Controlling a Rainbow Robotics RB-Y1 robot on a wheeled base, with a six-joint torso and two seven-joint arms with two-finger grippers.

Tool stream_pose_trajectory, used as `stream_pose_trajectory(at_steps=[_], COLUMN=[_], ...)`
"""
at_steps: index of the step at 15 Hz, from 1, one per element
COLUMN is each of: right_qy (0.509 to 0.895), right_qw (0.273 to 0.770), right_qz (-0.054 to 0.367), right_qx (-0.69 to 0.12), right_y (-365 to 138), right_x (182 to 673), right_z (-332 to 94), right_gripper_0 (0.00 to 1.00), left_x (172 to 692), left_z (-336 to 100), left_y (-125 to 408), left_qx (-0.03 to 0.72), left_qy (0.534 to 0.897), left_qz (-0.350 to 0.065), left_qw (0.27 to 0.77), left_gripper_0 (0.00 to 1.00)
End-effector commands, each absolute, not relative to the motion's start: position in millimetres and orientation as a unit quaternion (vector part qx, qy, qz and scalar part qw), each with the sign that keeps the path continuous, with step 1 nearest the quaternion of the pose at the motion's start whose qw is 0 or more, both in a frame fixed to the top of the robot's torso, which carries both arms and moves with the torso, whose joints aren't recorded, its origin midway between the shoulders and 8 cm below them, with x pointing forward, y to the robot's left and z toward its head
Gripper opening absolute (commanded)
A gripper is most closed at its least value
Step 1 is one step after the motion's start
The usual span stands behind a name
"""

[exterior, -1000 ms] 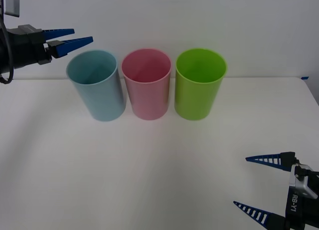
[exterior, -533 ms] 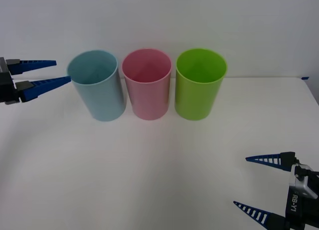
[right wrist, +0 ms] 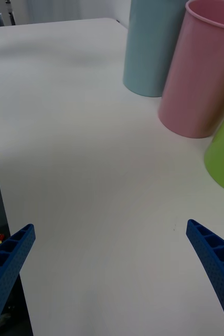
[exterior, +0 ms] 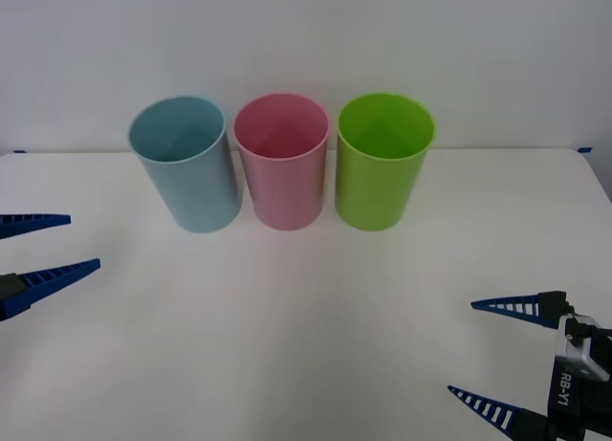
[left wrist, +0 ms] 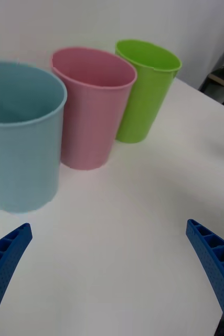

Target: Put cans in the blue bin and PET bottles in the pink bin and trash in the green bin.

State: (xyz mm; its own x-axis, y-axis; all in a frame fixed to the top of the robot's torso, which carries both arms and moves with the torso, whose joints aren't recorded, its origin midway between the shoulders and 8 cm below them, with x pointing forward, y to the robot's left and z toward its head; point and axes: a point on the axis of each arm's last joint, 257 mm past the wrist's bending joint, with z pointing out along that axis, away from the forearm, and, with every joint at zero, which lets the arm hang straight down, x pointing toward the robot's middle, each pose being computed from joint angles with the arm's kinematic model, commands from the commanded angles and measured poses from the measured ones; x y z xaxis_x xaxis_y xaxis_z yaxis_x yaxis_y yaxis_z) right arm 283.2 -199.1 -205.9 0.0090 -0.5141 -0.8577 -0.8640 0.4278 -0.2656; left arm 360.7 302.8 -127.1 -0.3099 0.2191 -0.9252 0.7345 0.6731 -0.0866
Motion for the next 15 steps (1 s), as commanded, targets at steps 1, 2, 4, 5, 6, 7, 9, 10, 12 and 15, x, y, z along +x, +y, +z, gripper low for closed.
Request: stream_pose_trajectory(at_steps=[1,2,4,5,6,7,9,10,12,15], right_qy=[0.682,0.682,0.682,0.682,0.682,0.682,0.682,0.682,0.682,0.682], right_qw=[0.499,0.499,0.499,0.499,0.499,0.499,0.499,0.499,0.499,0.499], right_qz=[0.175,0.175,0.175,0.175,0.175,0.175,0.175,0.175,0.175,0.175], right_qx=[-0.505,-0.505,-0.505,-0.505,-0.505,-0.505,-0.505,-0.505,-0.505,-0.505], right_y=[-199,-199,-199,-199,-199,-199,-199,-199,-199,-199], right_x=[283,283,283,283,283,283,283,283,283,283], right_z=[-206,-206,-206,-206,-206,-206,-206,-206,-206,-206], right_gripper_0=[1.00,1.00,1.00,1.00,1.00,1.00,1.00,1.00,1.00,1.00], left_x=[338,329,314,310,307,304,300,298,292,289], left_z=[-154,-162,-175,-183,-190,-198,-208,-214,-222,-229], left_y=[300,295,287,285,284,280,270,267,265,270], left_qx=[0.295,0.285,0.282,0.282,0.277,0.274,0.266,0.265,0.256,0.254], left_qy=[0.789,0.797,0.807,0.811,0.814,0.818,0.820,0.822,0.826,0.832], left_qz=[-0.252,-0.256,-0.245,-0.239,-0.235,-0.232,-0.237,-0.240,-0.244,-0.235], left_qw=[0.477,0.466,0.458,0.454,0.453,0.449,0.448,0.444,0.438,0.433], left_gripper_0=[1.00,1.00,1.00,1.00,1.00,1.00,1.00,1.00,1.00,1.00])
